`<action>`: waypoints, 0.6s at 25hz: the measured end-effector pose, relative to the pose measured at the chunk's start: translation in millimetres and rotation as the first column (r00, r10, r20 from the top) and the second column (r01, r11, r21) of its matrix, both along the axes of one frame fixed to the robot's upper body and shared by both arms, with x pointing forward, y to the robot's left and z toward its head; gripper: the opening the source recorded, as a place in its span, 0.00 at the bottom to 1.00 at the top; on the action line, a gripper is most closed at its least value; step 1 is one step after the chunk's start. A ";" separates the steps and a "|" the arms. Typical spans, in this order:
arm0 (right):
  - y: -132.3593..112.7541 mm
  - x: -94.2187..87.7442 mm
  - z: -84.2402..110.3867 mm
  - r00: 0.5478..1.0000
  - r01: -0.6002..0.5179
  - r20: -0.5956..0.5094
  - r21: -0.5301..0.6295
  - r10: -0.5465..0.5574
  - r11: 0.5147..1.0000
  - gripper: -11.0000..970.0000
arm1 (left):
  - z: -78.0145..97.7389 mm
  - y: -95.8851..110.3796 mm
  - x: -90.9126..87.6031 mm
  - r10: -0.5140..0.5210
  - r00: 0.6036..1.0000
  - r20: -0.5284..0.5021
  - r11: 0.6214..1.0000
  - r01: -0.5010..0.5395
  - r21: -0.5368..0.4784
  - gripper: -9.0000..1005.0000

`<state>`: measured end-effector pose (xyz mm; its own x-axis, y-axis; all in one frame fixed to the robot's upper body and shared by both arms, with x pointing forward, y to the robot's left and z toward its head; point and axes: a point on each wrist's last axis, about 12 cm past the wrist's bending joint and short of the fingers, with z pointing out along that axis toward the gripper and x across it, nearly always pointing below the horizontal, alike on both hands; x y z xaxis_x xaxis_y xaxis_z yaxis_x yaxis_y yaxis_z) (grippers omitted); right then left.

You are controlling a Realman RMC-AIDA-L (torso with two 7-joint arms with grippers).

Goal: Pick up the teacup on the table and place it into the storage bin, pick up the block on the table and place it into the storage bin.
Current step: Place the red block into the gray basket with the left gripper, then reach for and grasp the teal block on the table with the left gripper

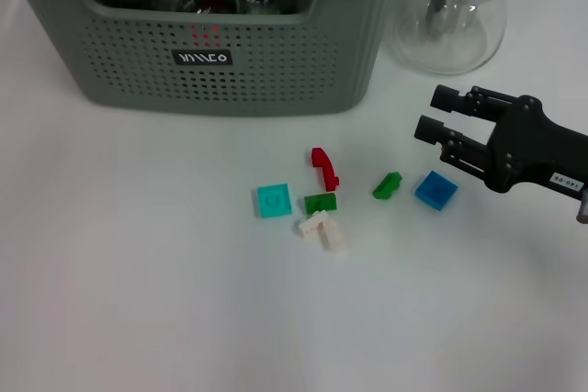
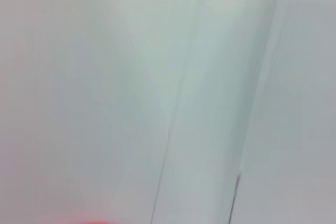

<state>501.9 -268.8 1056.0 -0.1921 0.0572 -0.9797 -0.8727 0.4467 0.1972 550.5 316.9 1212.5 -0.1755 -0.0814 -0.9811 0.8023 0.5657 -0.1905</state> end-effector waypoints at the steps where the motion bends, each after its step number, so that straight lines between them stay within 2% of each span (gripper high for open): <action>1: -0.3 0.1 0.0 1.000 0.001 -0.004 0.001 -0.001 1.000 0.53 | -10.1 7.7 -10.9 -0.010 1.000 0.025 1.000 0.010 -0.006 0.61; 4: -3.7 0.6 0.7 1.000 0.007 -0.023 0.004 -0.007 1.000 0.53 | -50.0 18.5 -36.5 -0.051 0.998 0.045 0.998 0.049 0.043 0.61; 5: -4.8 1.2 1.2 0.999 0.007 -0.031 0.005 -0.007 1.000 0.53 | -65.3 17.5 -44.0 -0.070 0.997 0.045 0.995 0.066 0.077 0.60; 7: -7.0 3.3 2.8 0.999 0.007 -0.048 0.006 -0.007 1.000 0.53 | -84.7 13.8 -53.0 -0.095 0.995 0.039 0.989 0.090 0.116 0.60; 8: -9.3 4.5 4.0 0.998 0.008 -0.057 0.004 -0.007 1.000 0.53 | -103.3 6.4 -60.2 -0.123 0.992 0.030 0.981 0.117 0.152 0.60; 12: -21.1 7.9 8.4 0.997 0.003 -0.082 -0.022 -0.004 1.000 0.53 | -144.8 -19.5 -68.9 -0.201 0.980 -0.013 0.952 0.198 0.235 0.60; 15: -31.4 8.8 11.6 0.997 0.001 -0.081 -0.057 -0.005 0.998 0.52 | -166.3 -36.8 -63.3 -0.213 0.974 -0.079 0.936 0.227 0.271 0.60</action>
